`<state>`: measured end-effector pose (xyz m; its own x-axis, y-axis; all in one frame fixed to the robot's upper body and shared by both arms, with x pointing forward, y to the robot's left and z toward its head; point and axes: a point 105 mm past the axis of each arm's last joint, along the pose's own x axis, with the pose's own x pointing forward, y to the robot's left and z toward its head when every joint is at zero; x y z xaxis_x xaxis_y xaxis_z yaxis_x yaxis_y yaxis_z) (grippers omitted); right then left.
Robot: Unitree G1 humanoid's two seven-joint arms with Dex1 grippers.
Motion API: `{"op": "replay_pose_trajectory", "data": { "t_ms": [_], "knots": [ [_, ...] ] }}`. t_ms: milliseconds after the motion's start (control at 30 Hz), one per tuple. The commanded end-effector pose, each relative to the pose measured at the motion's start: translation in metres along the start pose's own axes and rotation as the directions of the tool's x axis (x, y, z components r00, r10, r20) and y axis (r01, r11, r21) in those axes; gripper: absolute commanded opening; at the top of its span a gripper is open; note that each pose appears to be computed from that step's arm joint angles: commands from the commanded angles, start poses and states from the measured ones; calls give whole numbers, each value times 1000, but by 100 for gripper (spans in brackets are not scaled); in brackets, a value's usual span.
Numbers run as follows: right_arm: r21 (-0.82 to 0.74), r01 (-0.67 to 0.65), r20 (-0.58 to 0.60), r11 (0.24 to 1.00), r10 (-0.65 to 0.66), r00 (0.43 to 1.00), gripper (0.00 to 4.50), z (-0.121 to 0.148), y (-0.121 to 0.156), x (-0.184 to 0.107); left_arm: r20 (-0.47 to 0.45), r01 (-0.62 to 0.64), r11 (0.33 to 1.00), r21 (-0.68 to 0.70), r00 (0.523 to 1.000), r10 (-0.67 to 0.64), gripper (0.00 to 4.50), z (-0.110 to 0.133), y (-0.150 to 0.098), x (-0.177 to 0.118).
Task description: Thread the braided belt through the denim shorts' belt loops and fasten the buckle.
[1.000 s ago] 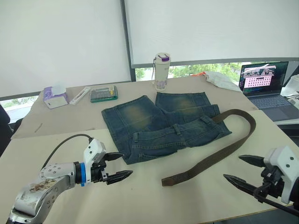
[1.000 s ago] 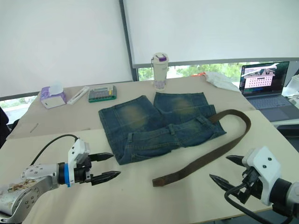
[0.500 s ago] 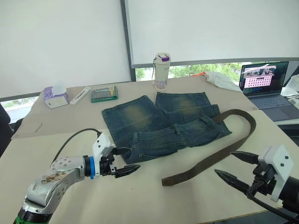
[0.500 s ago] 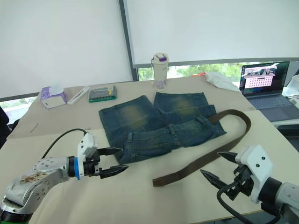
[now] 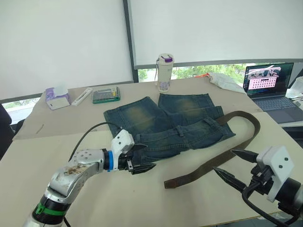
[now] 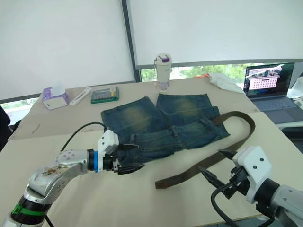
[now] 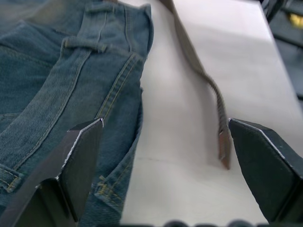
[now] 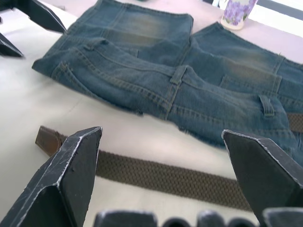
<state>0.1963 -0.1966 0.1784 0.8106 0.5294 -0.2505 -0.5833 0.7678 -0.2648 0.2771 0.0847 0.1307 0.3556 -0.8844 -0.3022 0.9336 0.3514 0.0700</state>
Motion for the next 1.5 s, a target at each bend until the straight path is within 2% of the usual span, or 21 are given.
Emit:
{"op": "replay_pose_trajectory", "data": {
  "t_ms": [33, 100, 200, 367, 533, 667, 700, 800, 867, 1067, 1167, 1333, 1500],
  "knots": [
    [-5, -38, 39, 999, 38, 998, 450, 9, 10, 3, -38, 0, 994, 110, 999, 4, 448, 7, 8, 19],
    [6, -58, 31, 998, 58, 998, 450, 7, 14, 2, -65, 22, 985, 174, 998, -11, 448, 11, 10, 42],
    [-13, -62, 18, 998, 62, 998, 450, 7, 17, 2, -64, 30, 986, 165, 998, -20, 448, 21, 15, 69],
    [-27, -40, 2, 999, 40, 999, 450, 4, 19, 4, -120, 121, 952, 280, 989, -90, 448, 31, 7, 111],
    [-65, -5, -31, 998, 3, 1000, 450, 1, 20, 8, -181, 92, 908, 409, 983, -18, 448, 37, 18, 150],
    [-62, -23, -4, 998, 22, 1000, 450, 4, 27, 13, -238, 107, 889, 445, 971, 2, 448, 31, 20, 165],
    [-63, -22, -3, 998, 22, 1000, 450, 3, 28, 14, -275, 126, 882, 453, 961, 4, 448, 23, 21, 166],
    [-66, -26, -1, 997, 26, 1000, 450, 2, 31, 16, -386, 189, 861, 472, 923, 8, 366, -8, 25, 163],
    [-66, -26, 0, 997, 26, 1000, 450, 2, 32, 17, -405, 195, 859, 474, 914, 16, 298, -16, 30, 160],
    [-99, -60, -34, 993, 57, 998, 450, -3, 40, 20, -392, 198, 898, 393, 919, -31, 95, -23, 39, 135],
    [-135, -106, -75, 985, 96, 992, 450, -9, 46, 23, -373, 212, 930, 301, 923, -90, 2, -27, 39, 108],
    [-175, -158, -123, 972, 138, 983, 450, -15, 50, 26, -367, 218, 946, 241, 923, -120, 2, -30, 33, 78],
    [-204, -224, -150, 953, 195, 969, 450, -18, 53, 29, -348, 193, 957, 215, 931, -110, 2, -29, 28, 61]
  ]
}}
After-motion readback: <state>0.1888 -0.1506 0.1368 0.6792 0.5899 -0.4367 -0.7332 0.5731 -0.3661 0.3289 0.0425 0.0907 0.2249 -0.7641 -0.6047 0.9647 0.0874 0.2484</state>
